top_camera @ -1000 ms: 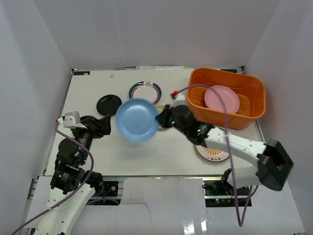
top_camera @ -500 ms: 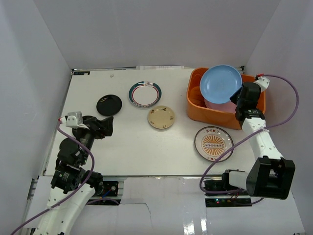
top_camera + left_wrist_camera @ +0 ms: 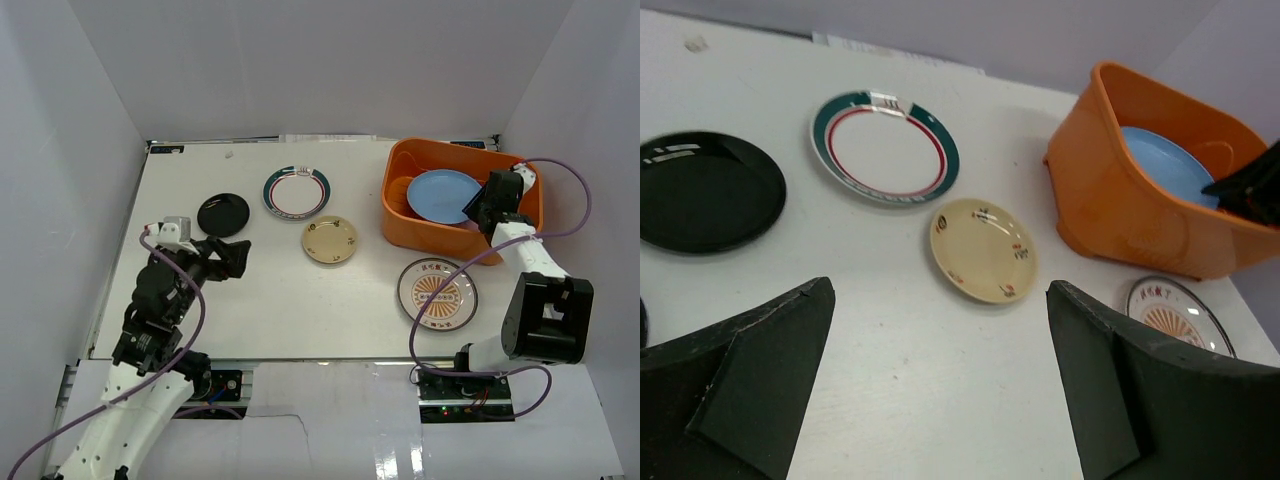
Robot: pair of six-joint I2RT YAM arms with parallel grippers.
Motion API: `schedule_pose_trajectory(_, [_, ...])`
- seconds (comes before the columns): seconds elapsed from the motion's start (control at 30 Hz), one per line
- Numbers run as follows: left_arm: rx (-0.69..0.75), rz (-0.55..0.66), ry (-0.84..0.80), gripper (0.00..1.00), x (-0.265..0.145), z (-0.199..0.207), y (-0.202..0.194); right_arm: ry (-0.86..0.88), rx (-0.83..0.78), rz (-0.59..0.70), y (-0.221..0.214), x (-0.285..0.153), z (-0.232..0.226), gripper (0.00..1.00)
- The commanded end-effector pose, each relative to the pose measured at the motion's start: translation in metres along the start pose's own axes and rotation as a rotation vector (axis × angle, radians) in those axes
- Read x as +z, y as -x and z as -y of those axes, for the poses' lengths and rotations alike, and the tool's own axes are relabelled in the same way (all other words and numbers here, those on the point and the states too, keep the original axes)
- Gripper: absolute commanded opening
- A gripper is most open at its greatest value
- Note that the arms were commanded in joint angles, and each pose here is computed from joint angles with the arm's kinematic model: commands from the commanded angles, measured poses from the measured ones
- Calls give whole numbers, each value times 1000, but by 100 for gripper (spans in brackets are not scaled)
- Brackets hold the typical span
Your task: Place the plates into the plastic bin on the countertop
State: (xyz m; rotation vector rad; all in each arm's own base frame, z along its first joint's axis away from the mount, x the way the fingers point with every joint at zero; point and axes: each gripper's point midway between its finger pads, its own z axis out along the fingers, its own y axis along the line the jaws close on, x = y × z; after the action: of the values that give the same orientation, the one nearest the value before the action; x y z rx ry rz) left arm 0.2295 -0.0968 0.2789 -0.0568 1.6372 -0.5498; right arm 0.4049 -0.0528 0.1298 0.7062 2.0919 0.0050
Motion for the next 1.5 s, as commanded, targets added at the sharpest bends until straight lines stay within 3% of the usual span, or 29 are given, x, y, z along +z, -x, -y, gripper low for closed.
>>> schedule_pose_trajectory(0.0, [-34, -100, -119, 98, 6, 24, -14, 58, 20, 92, 36, -13, -16, 43])
schedule_pose_trajectory(0.07, [-88, -187, -195, 98, 11, 40, -29, 95, 26, 104, 40, -20, -22, 61])
schedule_pose_trajectory(0.13, [-142, -279, -298, 98, 10, 57, -49, 149, 41, 138, 51, -34, -32, 69])
schedule_pose_trajectory(0.2, [-241, -363, -338, 98, 17, 64, -75, 218, 57, 153, 57, -51, -44, 70])
schedule_pose_trajectory(0.3, [-335, -464, -438, 97, 17, 85, -104, 374, 64, 156, 52, -79, -68, 71])
schedule_pose_trajectory(0.37, [-344, -464, -440, 96, 24, 96, -109, 511, 51, 140, 42, -101, -91, 70])
schedule_pose_trajectory(0.47, [-322, -521, -446, 93, 30, 121, -131, 677, 10, 123, 17, -141, -122, 68])
schedule_pose_trajectory(0.5, [-316, -596, -456, 92, 27, 134, -154, 747, -7, 131, 10, -164, -135, 67])
schedule_pose_trajectory(0.57, [-305, -598, -479, 92, 35, 154, -162, 841, -17, 121, -8, -188, -145, 65])
schedule_pose_trajectory(0.6, [-289, -676, -481, 91, 32, 165, -190, 885, -30, 93, -21, -198, -153, 64])
schedule_pose_trajectory(0.7, [-287, -722, -525, 90, 43, 202, -220, 971, -66, 32, -46, -223, -158, 62])
schedule_pose_trajectory(0.87, [-248, -794, -497, 89, 65, 230, -271, 1031, -64, 28, -58, -253, -148, 61])
schedule_pose_trajectory(1.13, [-276, -889, -475, 73, 100, 253, -333, 1083, -37, 17, -86, -268, -125, 59])
schedule_pose_trajectory(1.47, [-295, -899, -409, 59, 130, 258, -368, 1123, -32, 6, -103, -273, -114, 58])
